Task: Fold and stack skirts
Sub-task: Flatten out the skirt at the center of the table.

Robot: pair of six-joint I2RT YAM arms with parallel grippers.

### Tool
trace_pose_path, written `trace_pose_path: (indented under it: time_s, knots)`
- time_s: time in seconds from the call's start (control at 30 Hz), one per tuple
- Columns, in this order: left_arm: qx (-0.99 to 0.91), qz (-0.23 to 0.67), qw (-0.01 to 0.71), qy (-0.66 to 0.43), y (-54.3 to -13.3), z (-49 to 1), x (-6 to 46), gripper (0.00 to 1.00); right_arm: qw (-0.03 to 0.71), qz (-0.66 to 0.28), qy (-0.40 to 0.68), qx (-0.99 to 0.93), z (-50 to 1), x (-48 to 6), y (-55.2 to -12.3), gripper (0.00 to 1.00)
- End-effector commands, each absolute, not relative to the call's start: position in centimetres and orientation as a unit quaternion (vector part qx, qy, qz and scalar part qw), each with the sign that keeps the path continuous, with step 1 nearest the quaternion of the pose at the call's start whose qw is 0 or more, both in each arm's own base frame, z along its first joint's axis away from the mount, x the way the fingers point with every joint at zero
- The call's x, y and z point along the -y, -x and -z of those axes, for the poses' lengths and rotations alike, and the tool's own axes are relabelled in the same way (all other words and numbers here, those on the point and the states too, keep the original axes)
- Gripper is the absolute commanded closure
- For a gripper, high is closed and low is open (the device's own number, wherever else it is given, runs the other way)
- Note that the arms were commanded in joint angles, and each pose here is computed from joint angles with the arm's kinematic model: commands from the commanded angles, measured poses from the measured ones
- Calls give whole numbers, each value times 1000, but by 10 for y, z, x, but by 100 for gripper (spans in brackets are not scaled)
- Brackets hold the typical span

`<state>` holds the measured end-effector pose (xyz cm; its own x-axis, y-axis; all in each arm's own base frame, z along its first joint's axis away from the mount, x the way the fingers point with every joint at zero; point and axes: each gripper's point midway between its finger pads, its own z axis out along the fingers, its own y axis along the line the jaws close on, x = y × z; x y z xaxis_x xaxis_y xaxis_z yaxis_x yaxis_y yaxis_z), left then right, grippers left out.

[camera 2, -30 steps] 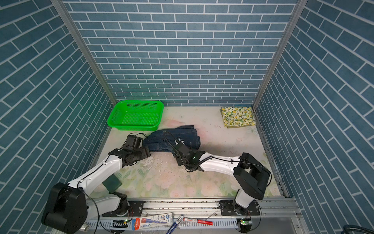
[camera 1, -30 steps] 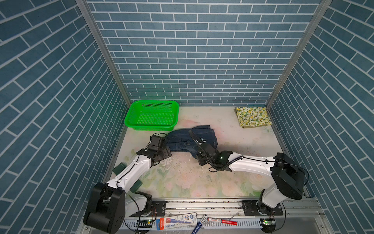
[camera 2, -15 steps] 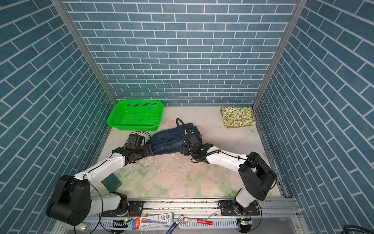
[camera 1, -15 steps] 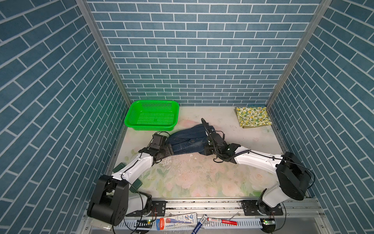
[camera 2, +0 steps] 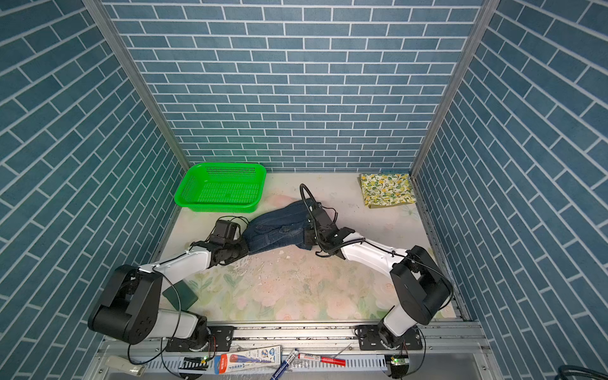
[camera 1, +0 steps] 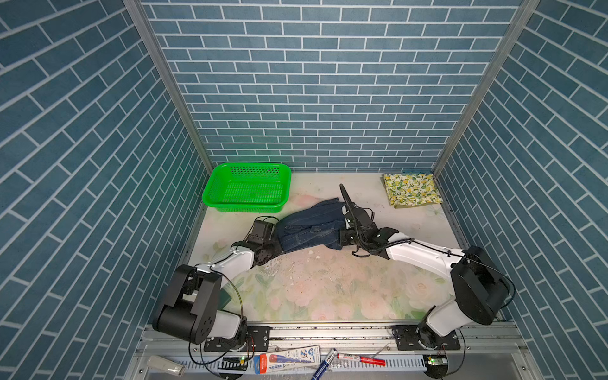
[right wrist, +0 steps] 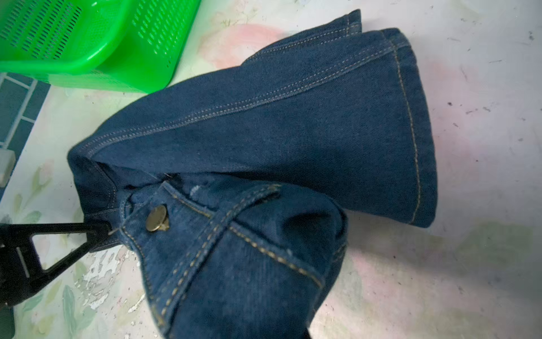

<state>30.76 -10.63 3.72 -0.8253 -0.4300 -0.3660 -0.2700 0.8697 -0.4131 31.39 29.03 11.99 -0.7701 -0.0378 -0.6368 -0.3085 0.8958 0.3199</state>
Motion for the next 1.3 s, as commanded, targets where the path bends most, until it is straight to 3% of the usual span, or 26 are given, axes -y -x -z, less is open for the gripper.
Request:
trace_pose_path:
  time_s: [0.0, 0.4, 0.73, 1.03, 1.27]
  knots:
    - [-924, 201, 272, 180, -326, -75, 116, 100, 367, -231, 67, -899, -169, -283, -324, 100]
    - [-891, 218, 392, 65, -335, -255, 162, 100, 459, -149, 81, -872, -296, -206, -305, 100]
    - [-839, 259, 478, 14, -387, -393, 198, 100, 569, -111, 60, -813, -448, -145, -319, 100]
    - [-827, 272, 491, -32, -454, -442, 241, 100, 588, -126, 24, -799, -479, -114, -385, 100]
    - [-828, 284, 481, -52, -438, -459, 247, 100, 579, -116, 19, -807, -473, -99, -364, 100]
